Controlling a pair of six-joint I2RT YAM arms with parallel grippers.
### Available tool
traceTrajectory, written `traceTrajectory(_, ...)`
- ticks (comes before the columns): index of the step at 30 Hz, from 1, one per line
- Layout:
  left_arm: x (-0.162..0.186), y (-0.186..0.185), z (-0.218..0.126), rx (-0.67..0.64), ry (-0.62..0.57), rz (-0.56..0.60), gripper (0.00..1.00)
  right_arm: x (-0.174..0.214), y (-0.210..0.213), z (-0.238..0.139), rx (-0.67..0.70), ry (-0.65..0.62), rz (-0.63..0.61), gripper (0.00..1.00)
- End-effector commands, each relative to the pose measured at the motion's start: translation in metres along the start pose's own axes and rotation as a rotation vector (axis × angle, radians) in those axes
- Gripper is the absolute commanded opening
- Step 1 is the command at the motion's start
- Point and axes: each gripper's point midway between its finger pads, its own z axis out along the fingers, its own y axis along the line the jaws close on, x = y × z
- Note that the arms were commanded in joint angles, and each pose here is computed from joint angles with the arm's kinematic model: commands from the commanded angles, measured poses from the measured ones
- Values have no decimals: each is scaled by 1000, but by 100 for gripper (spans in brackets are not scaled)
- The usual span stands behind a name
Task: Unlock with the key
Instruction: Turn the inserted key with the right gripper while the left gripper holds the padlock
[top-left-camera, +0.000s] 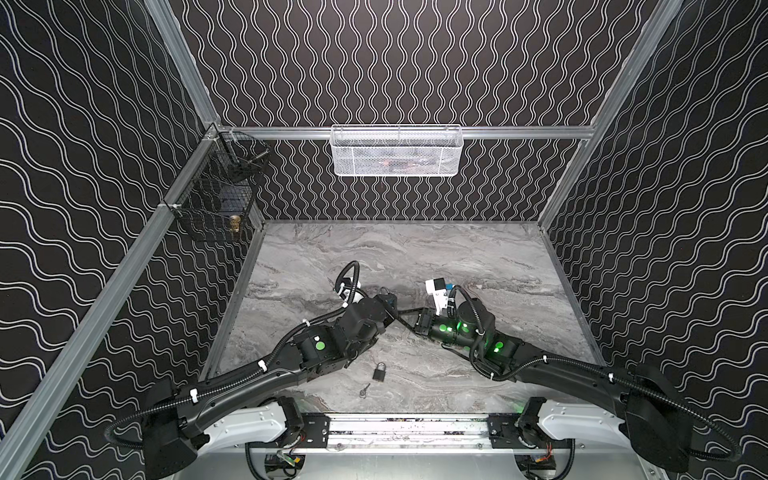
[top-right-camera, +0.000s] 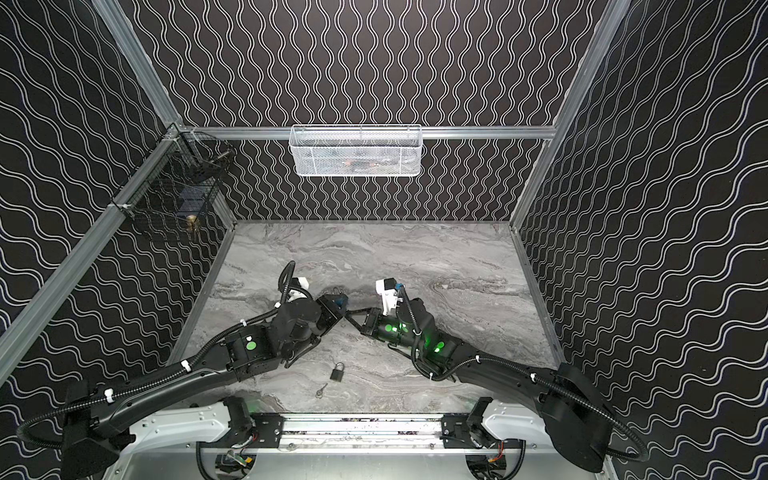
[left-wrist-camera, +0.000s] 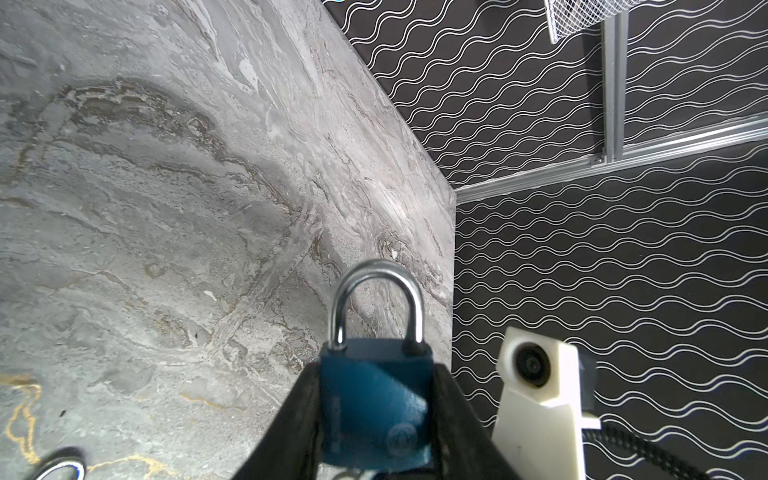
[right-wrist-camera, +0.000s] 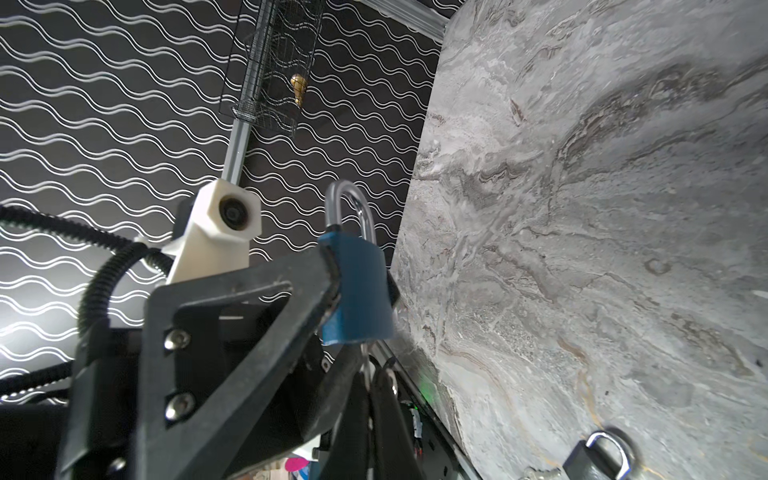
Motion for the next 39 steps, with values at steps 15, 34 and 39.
traceTrajectory(15,25,-35,0,130,142,-106,0,-23,43,0,-197,-81,90,0)
traceTrajectory(34,28,-44,-5,181,167,-179,0,-27,49,-2,-238,-99,110,0)
traceTrajectory(39,31,-49,-5,200,169,-197,0,-24,46,0,-241,-86,133,0)
